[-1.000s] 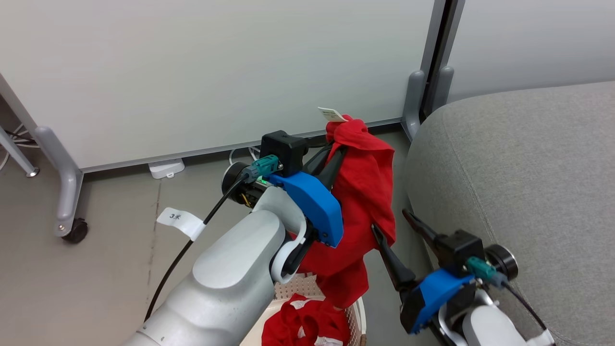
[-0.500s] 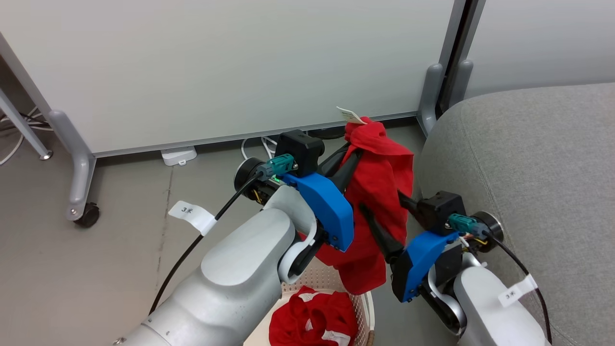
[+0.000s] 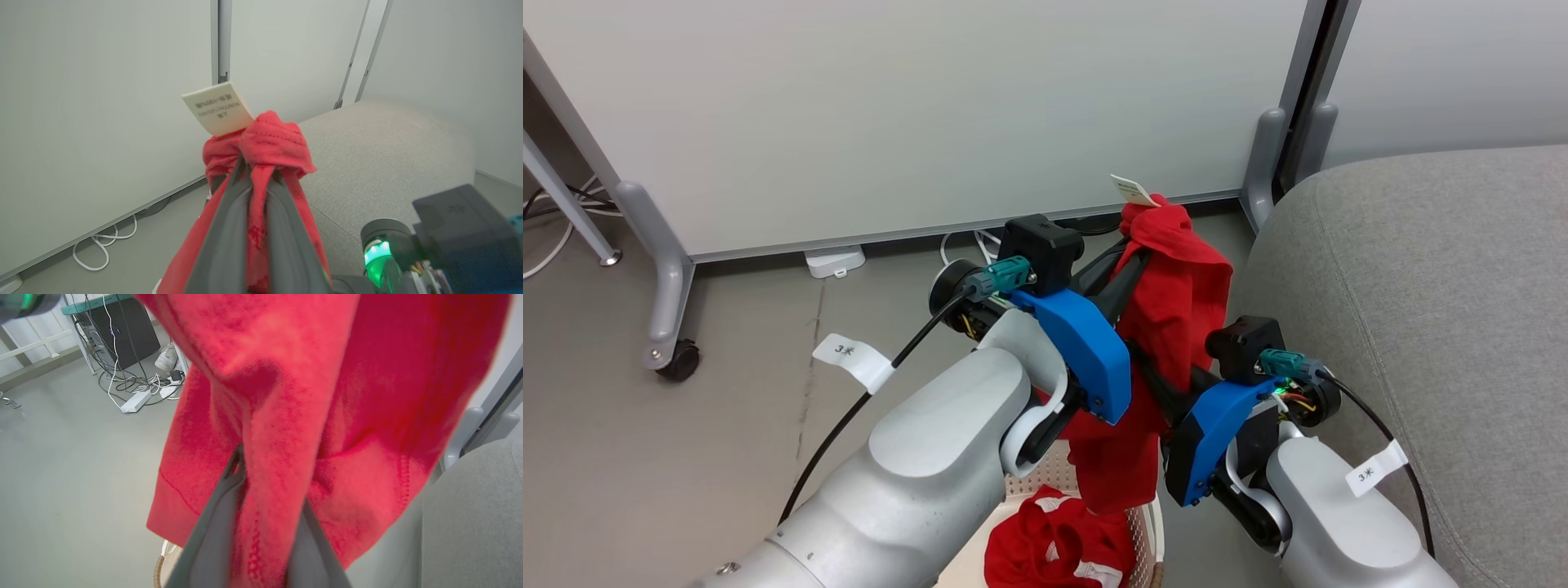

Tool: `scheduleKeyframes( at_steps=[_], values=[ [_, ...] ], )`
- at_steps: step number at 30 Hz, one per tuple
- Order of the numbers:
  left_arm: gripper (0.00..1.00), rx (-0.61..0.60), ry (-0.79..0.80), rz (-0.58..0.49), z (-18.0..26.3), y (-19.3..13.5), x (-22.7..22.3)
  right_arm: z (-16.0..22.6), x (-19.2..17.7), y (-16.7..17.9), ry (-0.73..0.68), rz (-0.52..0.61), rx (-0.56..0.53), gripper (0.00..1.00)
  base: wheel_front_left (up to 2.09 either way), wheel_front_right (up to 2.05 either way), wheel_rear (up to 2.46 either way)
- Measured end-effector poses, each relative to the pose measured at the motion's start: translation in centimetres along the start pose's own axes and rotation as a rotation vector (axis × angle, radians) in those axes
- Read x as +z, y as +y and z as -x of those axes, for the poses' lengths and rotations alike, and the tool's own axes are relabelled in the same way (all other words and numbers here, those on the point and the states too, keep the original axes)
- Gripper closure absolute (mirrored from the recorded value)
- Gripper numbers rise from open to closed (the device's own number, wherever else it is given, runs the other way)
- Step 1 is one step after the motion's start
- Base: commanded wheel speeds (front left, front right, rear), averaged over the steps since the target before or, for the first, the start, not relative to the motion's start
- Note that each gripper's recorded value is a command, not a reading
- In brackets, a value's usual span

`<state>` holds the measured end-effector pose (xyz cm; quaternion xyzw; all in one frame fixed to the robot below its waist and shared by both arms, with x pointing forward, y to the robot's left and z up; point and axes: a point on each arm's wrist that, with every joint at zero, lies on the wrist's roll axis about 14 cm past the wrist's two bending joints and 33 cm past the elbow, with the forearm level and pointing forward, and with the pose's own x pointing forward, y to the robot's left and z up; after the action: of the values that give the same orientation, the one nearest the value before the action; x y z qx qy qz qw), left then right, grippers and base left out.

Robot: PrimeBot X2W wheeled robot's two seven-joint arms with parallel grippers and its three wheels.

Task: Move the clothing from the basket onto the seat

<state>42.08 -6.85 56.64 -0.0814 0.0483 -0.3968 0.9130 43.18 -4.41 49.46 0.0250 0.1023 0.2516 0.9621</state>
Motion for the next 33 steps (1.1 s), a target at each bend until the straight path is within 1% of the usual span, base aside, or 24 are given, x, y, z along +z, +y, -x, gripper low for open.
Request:
scheduleKeyframes(
  at_steps=[12,13,14,15,16,23,27,33],
  values=[
    [1.00,-0.001,-0.003,-0.002,-0.1,-0.3,0.2,0.2,0.4,-0.8,-0.040,-0.012,-0.028,1.00,0.00,0.00,0.00],
    [0.85,-0.002,-0.002,-0.003,-0.2,-0.3,0.2,0.2,0.4,-0.8,-0.040,-0.013,-0.031,1.00,0.00,0.00,0.00],
    [0.50,-0.003,-0.002,-0.003,-0.2,-0.4,0.2,0.3,0.3,-0.8,-0.039,-0.014,-0.032,1.00,0.00,0.00,0.00],
    [0.05,-0.005,-0.001,-0.001,-0.2,-0.5,0.2,0.3,0.3,-0.8,-0.041,-0.015,-0.034,1.00,0.00,0.00,0.00],
    [0.00,-0.007,-0.001,-0.003,-0.1,-0.7,0.2,0.4,0.3,-0.8,-0.041,-0.015,-0.036,1.00,0.00,0.00,0.00],
    [0.00,-0.022,-0.015,-0.021,0.3,-1.3,0.2,0.6,0.7,-1.2,-0.066,-0.026,-0.054,1.00,0.00,0.00,0.00],
    [0.00,0.010,-0.052,-0.026,0.8,-0.6,0.3,0.7,1.3,-1.5,-0.087,-0.025,-0.063,1.00,0.00,0.00,0.00],
    [0.00,0.083,-0.090,0.015,2.4,1.3,-0.5,0.9,2.0,-1.9,-0.117,-0.020,-0.073,1.00,0.00,0.00,0.00]
  ],
)
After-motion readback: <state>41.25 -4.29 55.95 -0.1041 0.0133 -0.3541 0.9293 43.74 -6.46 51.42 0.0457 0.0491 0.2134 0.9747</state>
